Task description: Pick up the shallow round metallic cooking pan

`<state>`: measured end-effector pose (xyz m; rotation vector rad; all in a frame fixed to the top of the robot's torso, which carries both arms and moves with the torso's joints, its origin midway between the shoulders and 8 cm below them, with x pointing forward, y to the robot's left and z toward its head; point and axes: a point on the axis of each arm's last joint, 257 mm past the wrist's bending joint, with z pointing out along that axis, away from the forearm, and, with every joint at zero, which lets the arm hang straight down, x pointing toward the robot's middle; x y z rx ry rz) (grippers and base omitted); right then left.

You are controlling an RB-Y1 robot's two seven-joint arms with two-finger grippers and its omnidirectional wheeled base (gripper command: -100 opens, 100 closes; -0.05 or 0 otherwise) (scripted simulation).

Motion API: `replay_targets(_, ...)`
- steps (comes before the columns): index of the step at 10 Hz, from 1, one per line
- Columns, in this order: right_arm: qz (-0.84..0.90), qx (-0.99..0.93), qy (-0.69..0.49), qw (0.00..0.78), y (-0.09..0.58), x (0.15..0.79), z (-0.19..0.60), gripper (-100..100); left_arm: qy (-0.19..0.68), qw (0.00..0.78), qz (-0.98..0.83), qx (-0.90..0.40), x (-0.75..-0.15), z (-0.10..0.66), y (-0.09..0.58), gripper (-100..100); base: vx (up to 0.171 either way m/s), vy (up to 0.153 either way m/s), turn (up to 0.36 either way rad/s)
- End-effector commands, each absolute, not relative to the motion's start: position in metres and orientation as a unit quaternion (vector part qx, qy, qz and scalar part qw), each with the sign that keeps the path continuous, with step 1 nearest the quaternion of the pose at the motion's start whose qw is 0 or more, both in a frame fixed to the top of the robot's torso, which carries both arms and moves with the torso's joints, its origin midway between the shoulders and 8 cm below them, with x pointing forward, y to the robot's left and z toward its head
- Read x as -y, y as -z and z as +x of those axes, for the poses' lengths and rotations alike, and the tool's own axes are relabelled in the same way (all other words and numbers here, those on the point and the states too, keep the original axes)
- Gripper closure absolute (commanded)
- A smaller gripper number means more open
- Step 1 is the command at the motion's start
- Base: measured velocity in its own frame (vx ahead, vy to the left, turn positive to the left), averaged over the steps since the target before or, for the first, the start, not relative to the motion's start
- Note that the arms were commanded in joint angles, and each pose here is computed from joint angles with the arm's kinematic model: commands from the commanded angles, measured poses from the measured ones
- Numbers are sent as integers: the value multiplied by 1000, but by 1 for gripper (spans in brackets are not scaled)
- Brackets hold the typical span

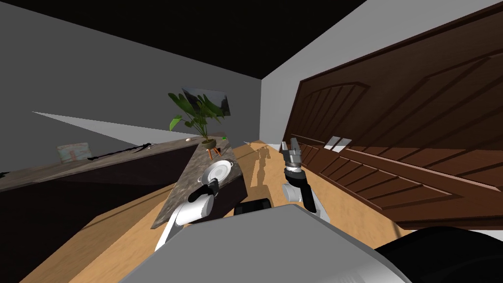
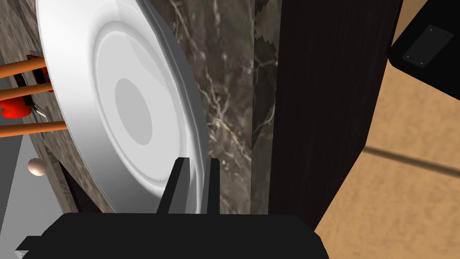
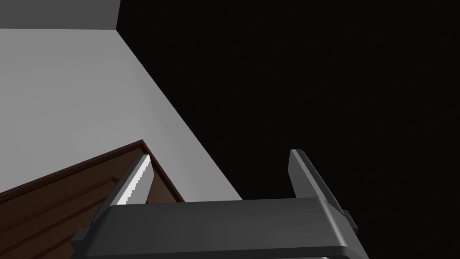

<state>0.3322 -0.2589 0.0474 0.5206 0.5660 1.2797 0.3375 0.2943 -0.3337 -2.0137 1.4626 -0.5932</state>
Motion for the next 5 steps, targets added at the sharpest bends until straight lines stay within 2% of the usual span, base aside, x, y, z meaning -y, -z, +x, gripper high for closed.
replay_targets(1,237,-257,-582,734,-47,259,332,0,223,291,-753,-547,-294,336,326,100,-15,0,-23)
replay_targets(4,237,-257,-582,734,-47,259,332,0,223,290,-753,-546,-293,333,322,100,-18,-2,-8)
replay_targets(5,237,-257,-582,734,-47,259,332,0,223,290,-754,-546,-293,333,322,0,0,0,0)
